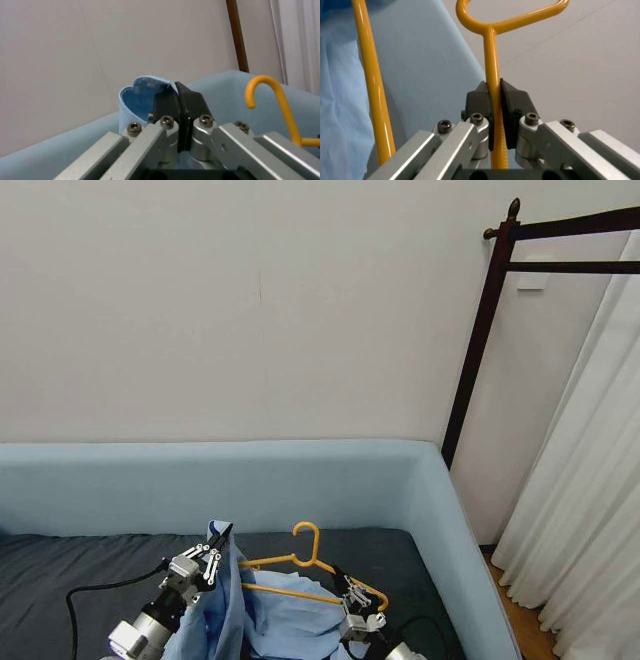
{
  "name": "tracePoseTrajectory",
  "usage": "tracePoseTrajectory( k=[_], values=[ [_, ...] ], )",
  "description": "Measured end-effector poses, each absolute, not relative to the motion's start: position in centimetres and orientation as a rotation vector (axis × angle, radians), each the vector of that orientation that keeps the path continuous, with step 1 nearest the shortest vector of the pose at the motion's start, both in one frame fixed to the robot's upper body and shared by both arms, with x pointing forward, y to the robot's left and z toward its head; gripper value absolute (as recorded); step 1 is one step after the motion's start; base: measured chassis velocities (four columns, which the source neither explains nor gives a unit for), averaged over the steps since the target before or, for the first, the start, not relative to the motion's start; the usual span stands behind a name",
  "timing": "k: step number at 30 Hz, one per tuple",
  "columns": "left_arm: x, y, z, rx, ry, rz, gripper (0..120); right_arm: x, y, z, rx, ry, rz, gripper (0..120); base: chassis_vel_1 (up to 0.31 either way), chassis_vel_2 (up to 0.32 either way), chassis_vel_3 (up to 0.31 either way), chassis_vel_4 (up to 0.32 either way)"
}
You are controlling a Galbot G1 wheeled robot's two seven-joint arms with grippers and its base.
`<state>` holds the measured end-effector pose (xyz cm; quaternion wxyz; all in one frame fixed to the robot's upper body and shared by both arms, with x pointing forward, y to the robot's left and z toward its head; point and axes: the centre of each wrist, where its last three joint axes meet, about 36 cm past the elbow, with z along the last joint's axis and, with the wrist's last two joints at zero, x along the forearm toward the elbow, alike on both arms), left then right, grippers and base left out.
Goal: Pick up the clothes from the sofa and hang them on the clothes hanger.
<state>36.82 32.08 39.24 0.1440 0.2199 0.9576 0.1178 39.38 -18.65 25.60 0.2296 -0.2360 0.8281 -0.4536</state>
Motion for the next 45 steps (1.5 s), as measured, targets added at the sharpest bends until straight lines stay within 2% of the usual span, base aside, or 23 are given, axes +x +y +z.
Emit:
tracePoseTrajectory(
  k=[9, 16, 27, 33, 38, 45],
  values=[
    [34.9, 29.8, 36.9, 0.785, 2.731, 0.306, 0, 39.3, -12.4, 26.7, -0.664, 2.402, -0.898, 5, 0.0, 0.0, 0.0, 0.0],
    [34.1, 29.6, 35.7, 0.819, 2.727, 0.314, 0, 39.9, -10.5, 28.2, -0.591, 2.491, -0.799, 5, 0.0, 0.0, 0.0, 0.0],
    [33.5, 31.2, 35.4, 0.787, 2.729, 0.357, 0, 41.3, -13.9, 29.0, -0.36, 2.629, -0.862, 5, 0.0, 0.0, 0.0, 0.0],
    [34.2, 30.7, 35.5, 0.78, 2.716, 0.341, 0, 40.4, -14.1, 28.5, -0.373, 2.611, -0.9, 5, 0.0, 0.0, 0.0, 0.0],
    [35.0, 29.9, 35.9, 0.785, 2.691, 0.326, 0, 39.3, -14.7, 26.1, -0.442, 2.507, -1.121, 5, 0.0, 0.0, 0.0, 0.0],
    [35.7, 31.6, 34.9, 0.764, 2.717, 0.378, 0, 39.5, -18.0, 25.2, -0.519, 2.424, -1.223, 5, 0.0, 0.0, 0.0, 0.0]
  ],
)
